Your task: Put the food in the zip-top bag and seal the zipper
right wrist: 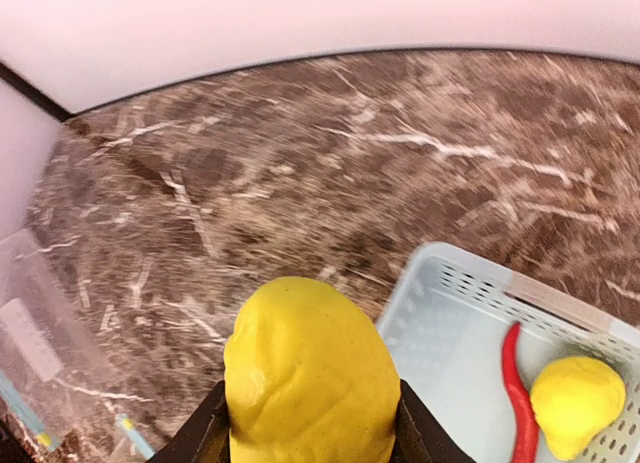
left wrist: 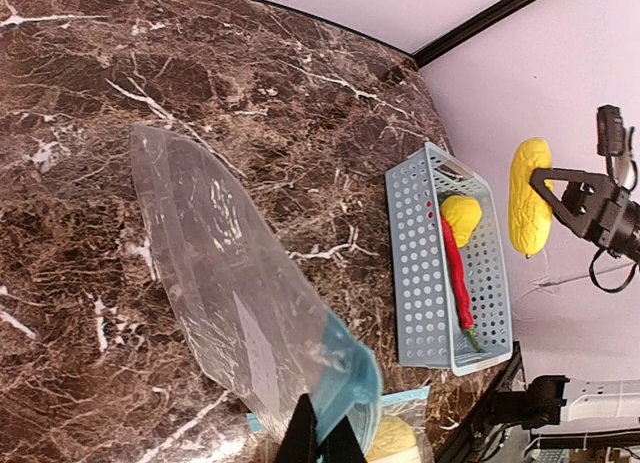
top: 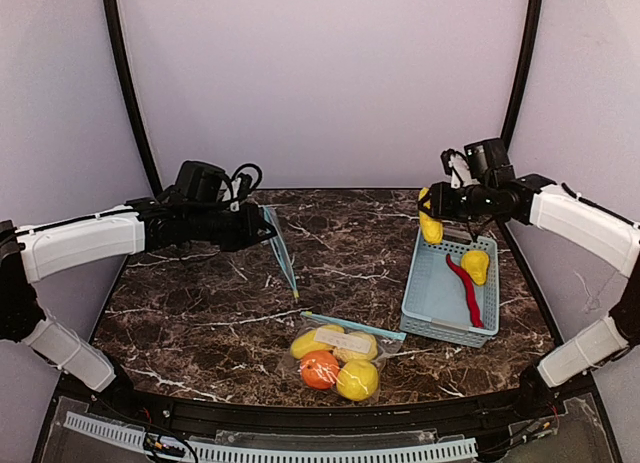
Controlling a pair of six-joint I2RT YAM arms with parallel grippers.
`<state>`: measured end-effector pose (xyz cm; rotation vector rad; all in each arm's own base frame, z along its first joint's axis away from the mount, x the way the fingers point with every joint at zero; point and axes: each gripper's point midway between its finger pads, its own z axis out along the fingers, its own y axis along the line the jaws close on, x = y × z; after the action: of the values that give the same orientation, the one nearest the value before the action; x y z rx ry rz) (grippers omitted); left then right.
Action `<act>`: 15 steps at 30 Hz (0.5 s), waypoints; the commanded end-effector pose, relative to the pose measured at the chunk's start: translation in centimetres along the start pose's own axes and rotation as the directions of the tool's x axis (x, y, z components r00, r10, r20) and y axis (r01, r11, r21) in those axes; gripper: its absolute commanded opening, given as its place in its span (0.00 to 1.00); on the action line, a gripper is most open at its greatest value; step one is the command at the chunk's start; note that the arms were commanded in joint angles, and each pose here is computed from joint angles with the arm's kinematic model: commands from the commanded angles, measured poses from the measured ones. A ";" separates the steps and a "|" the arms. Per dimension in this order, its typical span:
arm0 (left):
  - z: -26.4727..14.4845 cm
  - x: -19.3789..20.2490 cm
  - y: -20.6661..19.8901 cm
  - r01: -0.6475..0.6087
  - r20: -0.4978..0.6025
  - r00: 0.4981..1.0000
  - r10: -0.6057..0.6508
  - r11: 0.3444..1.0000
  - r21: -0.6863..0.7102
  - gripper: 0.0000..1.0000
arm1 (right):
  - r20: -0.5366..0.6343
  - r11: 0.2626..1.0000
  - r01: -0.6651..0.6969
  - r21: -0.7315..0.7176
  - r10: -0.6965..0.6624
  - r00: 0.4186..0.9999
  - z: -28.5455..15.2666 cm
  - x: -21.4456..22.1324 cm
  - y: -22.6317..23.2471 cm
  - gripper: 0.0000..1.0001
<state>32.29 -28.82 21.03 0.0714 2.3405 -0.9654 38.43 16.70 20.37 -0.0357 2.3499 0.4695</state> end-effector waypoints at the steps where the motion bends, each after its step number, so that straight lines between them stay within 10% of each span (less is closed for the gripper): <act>1: 0.2 -0.5 -3.9 0.041 -0.010 0.999 -0.040 0.989 0.140 0.01 | 0.156 0.957 0.155 -0.245 -0.119 0.980 -4.6 -1.8 8.8 0.41; 15: 1.6 0.2 -8.3 0.119 -0.102 0.990 -0.095 0.956 0.267 0.01 | 0.513 0.616 0.516 -0.595 -0.203 0.834 -13.3 1.9 27.1 0.41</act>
<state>31.23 -34.83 23.45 0.0877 2.3201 -1.2661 26.04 34.43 35.11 -0.6171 1.7338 1.0164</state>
